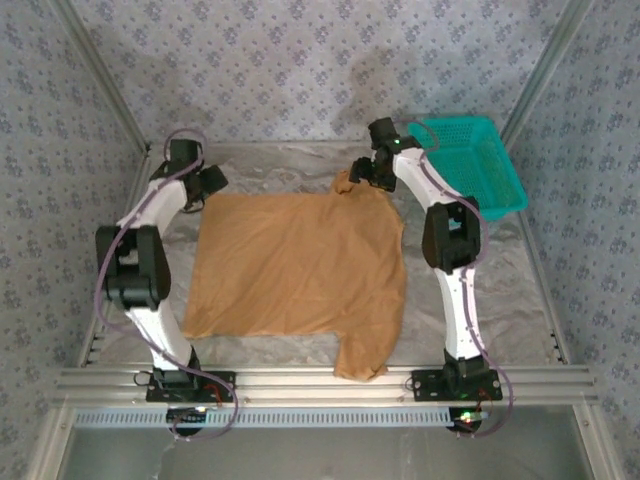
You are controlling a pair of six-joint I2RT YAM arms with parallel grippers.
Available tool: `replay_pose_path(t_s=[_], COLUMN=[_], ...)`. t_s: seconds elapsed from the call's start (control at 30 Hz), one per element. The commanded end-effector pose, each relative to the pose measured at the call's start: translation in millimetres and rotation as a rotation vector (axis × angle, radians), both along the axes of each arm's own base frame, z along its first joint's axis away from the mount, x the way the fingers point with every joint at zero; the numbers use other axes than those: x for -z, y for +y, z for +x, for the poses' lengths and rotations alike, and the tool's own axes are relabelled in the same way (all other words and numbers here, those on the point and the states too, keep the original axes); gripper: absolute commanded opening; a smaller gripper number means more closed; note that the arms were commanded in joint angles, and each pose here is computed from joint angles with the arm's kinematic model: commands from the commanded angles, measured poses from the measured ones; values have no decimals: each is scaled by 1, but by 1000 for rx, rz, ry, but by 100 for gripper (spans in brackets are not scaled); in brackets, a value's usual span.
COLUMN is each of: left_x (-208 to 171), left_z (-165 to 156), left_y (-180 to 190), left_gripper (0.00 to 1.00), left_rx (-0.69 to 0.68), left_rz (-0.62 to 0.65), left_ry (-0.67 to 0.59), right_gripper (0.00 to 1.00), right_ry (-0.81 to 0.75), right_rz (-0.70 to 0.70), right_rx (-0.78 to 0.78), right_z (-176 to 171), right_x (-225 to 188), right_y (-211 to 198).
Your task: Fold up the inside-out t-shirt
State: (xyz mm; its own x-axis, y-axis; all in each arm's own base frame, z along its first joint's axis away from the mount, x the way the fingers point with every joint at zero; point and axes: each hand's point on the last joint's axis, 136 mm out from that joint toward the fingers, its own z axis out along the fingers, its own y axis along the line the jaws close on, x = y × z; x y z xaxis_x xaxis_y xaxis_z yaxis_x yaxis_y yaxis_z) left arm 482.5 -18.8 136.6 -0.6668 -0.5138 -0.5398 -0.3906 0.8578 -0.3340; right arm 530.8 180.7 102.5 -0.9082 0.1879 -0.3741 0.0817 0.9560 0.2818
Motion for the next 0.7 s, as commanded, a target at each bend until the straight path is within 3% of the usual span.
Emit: replay_pose_path(t_s=[0.0,0.1,0.3,0.57,0.6,0.67], left_x=[8,31,46,57,58,60], left_z=[-22,-46,-79,-103,-103,-104], left_y=[-57,-77,-86,-76,-77,-80], left_gripper=[84,84,80,77,76,76], left_rx=[131,138,161,147,149,156], left_rz=[-207,-296,-226,-159,-162,-173], left_ry=[-48,-14,41,100,105,110], right_gripper=[66,53,54,52,48,21], right_ry=[-127,-143,-152,-153,-155,-167], right_rz=[69,60,-16,-40,-34,-28], right_rx=[-32,-35,-14,-9,-13,-11], right_z=[0,12,46,62,63,67], right_x=[-31,-19,10,37,39,40], right_y=[23,30,39,41,43,45])
